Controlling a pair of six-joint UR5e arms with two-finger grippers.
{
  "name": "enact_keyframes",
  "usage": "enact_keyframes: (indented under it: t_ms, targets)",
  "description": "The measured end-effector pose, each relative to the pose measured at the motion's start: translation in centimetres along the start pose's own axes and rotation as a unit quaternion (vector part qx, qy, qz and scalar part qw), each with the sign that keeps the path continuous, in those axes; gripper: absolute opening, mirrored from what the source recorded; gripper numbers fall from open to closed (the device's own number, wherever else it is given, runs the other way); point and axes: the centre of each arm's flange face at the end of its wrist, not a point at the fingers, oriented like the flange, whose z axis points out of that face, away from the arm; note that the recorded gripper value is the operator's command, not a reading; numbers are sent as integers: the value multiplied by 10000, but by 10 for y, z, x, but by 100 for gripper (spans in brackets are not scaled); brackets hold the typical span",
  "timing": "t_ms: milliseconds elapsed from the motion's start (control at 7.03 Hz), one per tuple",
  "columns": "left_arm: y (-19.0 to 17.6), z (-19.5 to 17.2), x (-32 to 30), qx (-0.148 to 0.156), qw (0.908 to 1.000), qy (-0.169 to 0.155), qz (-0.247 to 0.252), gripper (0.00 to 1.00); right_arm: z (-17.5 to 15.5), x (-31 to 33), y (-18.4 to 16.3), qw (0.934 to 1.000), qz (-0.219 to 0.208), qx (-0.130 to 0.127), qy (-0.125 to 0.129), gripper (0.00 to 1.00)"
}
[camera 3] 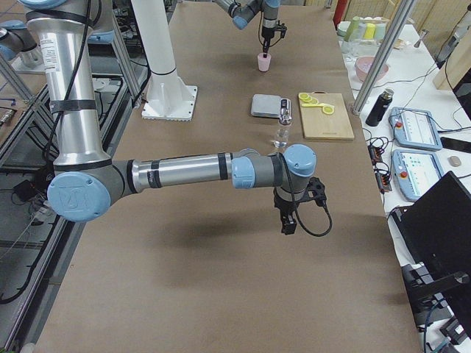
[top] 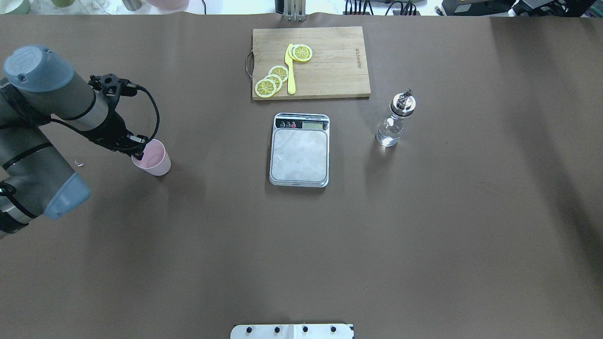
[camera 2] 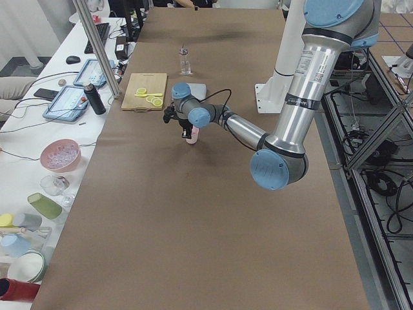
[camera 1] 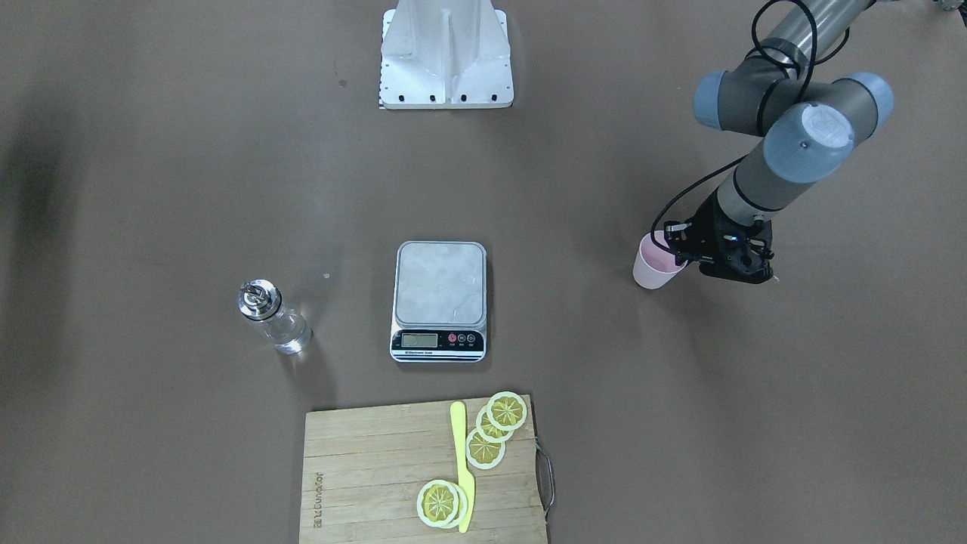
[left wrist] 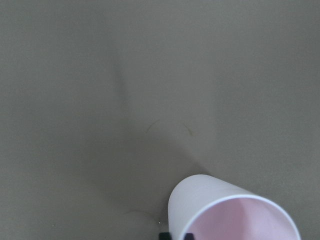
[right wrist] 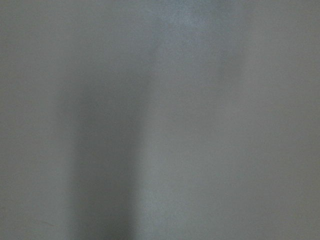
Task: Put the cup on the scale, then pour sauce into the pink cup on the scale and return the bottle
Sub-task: 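Reach the left gripper down to the pink cup and grasp it, then carry the pink cup with the left gripper onto the scale tray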
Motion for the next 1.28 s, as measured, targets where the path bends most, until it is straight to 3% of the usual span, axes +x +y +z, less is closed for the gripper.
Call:
enact_keyframes:
  t_ms: [427,854,1281]
  targets:
    - [-14,-35,28,-98,9996,157,-229,0,1,1,1,10000,9,-5,-4,100]
    - [-51,-102,129,-204,9913,30,-1304,0,2,3,2,10000,29,-20,-10,100]
    - [-55,-99,233,-233,9837,73,-1781,0,3,3,4,10000,44,-33,-46,100]
